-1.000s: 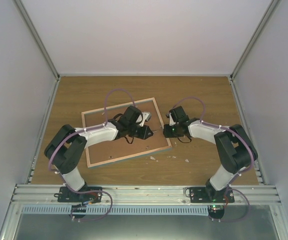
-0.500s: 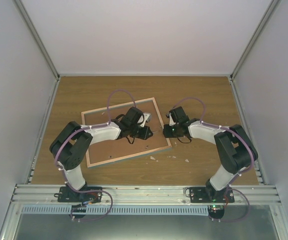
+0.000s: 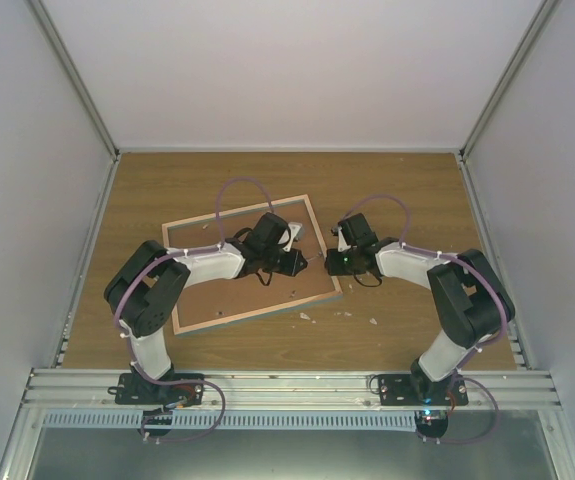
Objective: Take the photo out of the frame
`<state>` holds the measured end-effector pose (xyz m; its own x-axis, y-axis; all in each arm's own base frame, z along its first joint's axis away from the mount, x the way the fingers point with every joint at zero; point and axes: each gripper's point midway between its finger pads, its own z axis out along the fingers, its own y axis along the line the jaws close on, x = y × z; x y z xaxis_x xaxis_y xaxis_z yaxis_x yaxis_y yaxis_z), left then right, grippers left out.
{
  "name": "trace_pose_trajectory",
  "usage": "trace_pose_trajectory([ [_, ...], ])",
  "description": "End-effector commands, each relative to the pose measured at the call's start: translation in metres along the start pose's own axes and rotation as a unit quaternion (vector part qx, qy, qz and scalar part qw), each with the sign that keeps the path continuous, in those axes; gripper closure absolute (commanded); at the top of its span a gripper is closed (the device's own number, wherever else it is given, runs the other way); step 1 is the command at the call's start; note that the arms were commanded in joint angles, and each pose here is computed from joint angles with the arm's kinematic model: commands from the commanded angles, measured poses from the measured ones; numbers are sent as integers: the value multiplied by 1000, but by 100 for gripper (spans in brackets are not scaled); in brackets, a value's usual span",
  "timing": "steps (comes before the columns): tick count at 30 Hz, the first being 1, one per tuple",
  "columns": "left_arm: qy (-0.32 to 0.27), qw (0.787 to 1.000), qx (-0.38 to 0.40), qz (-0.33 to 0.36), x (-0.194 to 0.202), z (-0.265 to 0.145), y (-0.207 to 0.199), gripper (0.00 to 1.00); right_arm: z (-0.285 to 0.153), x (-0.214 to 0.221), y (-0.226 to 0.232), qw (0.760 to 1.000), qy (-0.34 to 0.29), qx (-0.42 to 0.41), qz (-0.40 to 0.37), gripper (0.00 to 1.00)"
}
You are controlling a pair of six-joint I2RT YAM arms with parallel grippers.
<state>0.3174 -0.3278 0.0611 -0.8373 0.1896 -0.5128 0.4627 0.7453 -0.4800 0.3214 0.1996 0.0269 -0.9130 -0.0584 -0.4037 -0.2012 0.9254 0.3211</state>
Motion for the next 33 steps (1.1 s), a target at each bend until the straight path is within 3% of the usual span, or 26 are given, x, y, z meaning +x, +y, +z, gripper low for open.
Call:
trace_pose_trajectory([
  [1, -28, 999, -28, -6, -13, 4, 8, 100, 7, 11, 7, 1000, 13, -19, 11, 99],
  [10, -59, 996, -61, -29, -17, -9, 19, 100, 6, 11, 4, 1000, 9, -10, 13, 99],
  [21, -111, 992, -45, -32, -35, -44, 7, 100, 2, 6, -6, 1000, -7, 20, 14, 99],
  [27, -157, 982, -72, -75, -44, -85, 39, 100, -3, 3, -26, 998, -16, 50, 20, 99],
  [33, -219, 955, -133, -149, -42, -143, 95, 100, -18, 7, -57, 996, -32, 67, 55, 100],
])
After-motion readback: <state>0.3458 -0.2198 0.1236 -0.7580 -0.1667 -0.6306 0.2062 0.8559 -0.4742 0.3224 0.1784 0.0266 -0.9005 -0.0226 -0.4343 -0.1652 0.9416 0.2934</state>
